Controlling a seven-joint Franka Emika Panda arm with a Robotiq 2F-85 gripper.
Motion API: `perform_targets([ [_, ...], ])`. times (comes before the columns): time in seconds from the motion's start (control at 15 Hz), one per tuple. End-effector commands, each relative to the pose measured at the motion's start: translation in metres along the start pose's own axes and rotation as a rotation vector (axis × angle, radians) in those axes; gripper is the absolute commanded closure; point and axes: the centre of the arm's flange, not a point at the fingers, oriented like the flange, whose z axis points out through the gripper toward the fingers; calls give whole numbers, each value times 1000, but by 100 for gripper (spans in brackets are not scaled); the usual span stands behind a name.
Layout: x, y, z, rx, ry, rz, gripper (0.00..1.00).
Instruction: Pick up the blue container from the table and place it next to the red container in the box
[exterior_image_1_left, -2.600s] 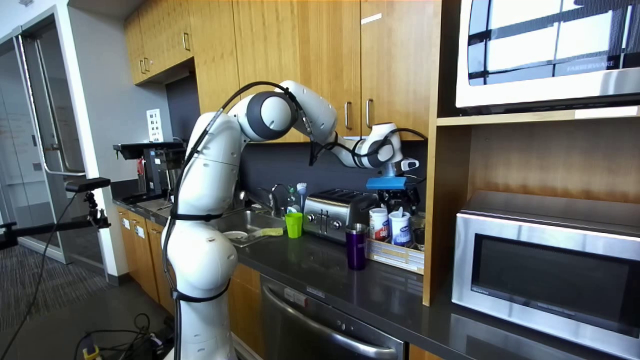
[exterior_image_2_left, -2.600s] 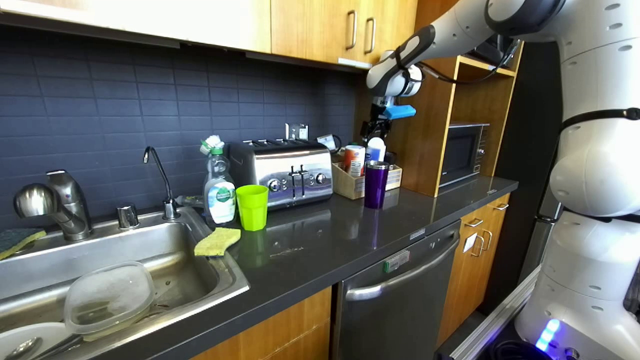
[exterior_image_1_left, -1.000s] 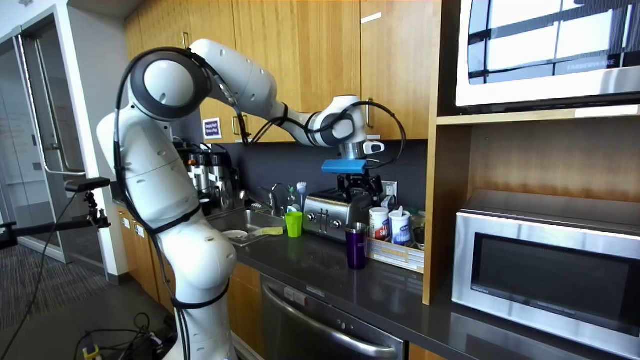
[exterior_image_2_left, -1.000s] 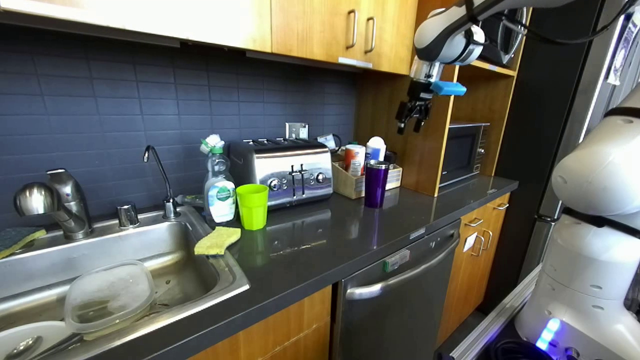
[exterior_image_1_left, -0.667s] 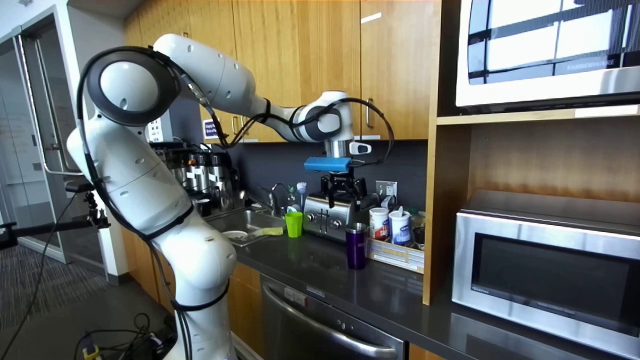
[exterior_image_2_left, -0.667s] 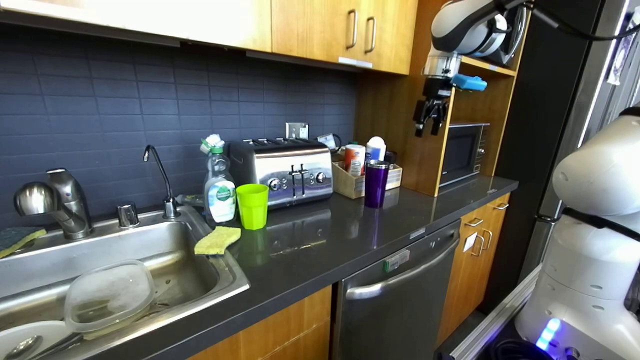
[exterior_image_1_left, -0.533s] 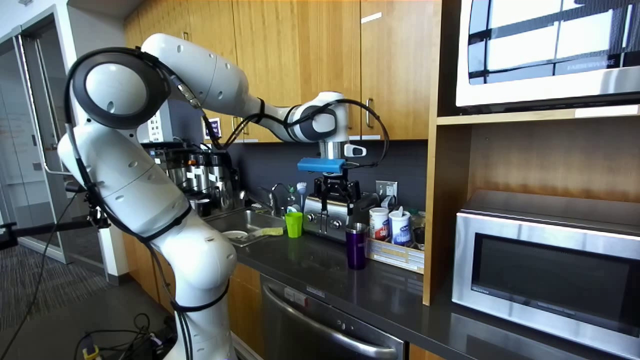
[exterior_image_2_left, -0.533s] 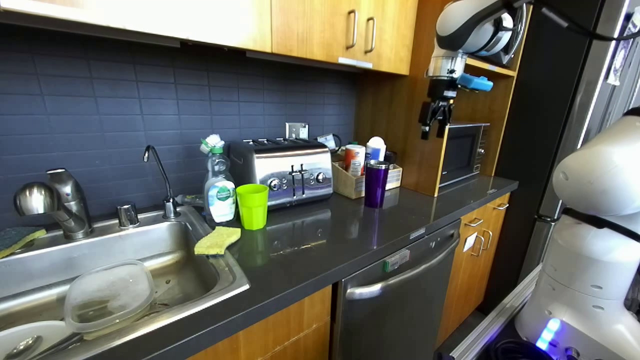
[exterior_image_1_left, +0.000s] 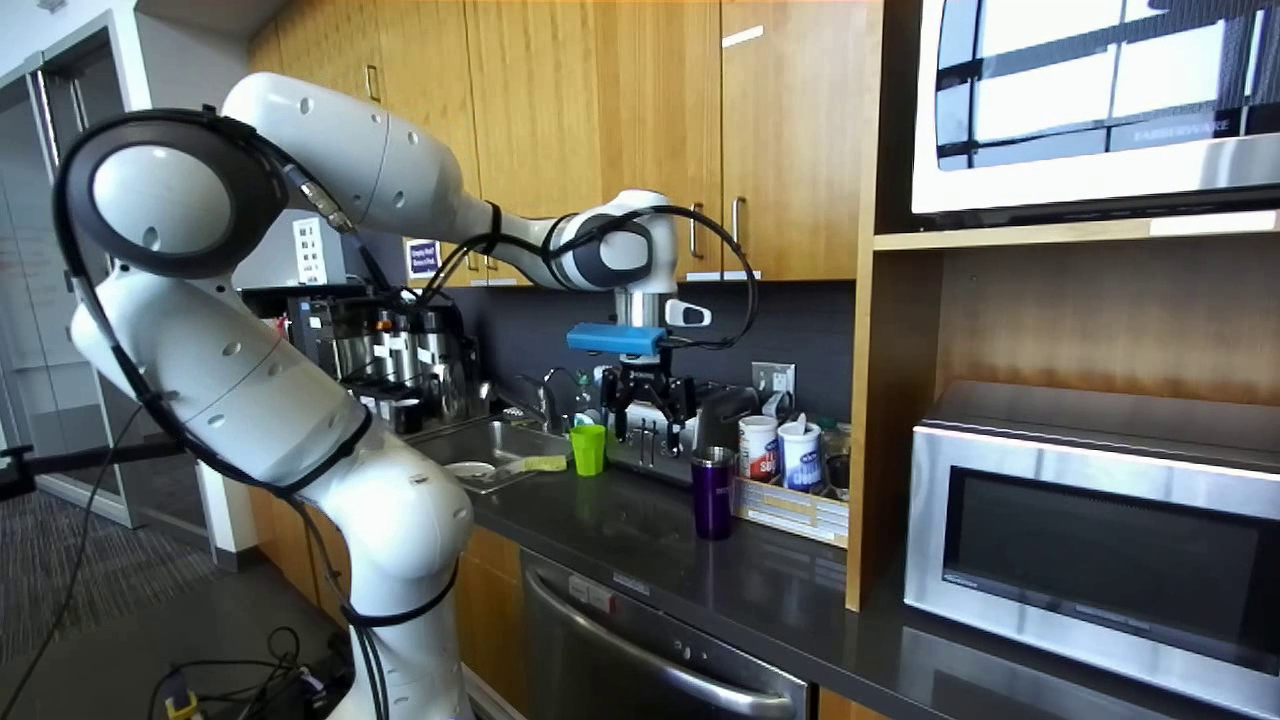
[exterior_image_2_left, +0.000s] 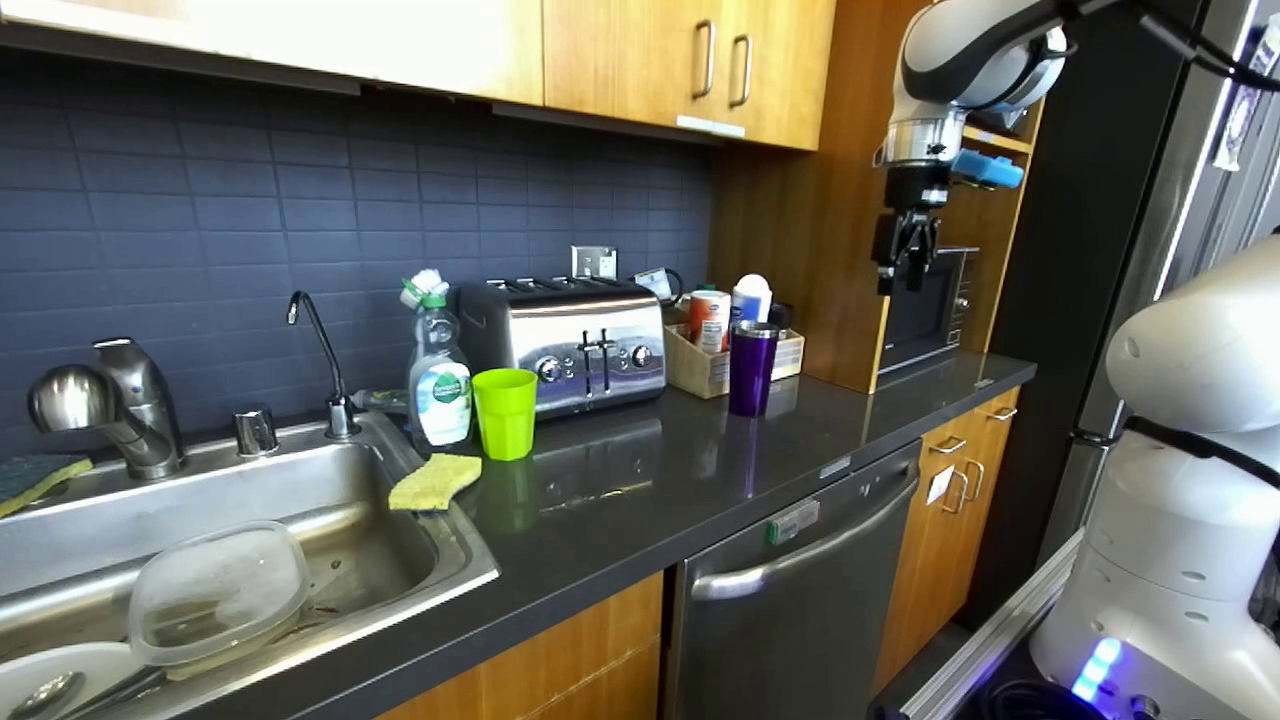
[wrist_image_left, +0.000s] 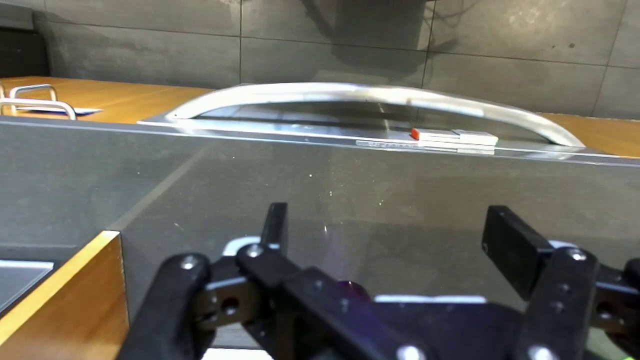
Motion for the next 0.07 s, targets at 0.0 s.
perform_targets([
  [0.0, -1, 0, 0, 0, 0, 0, 0],
])
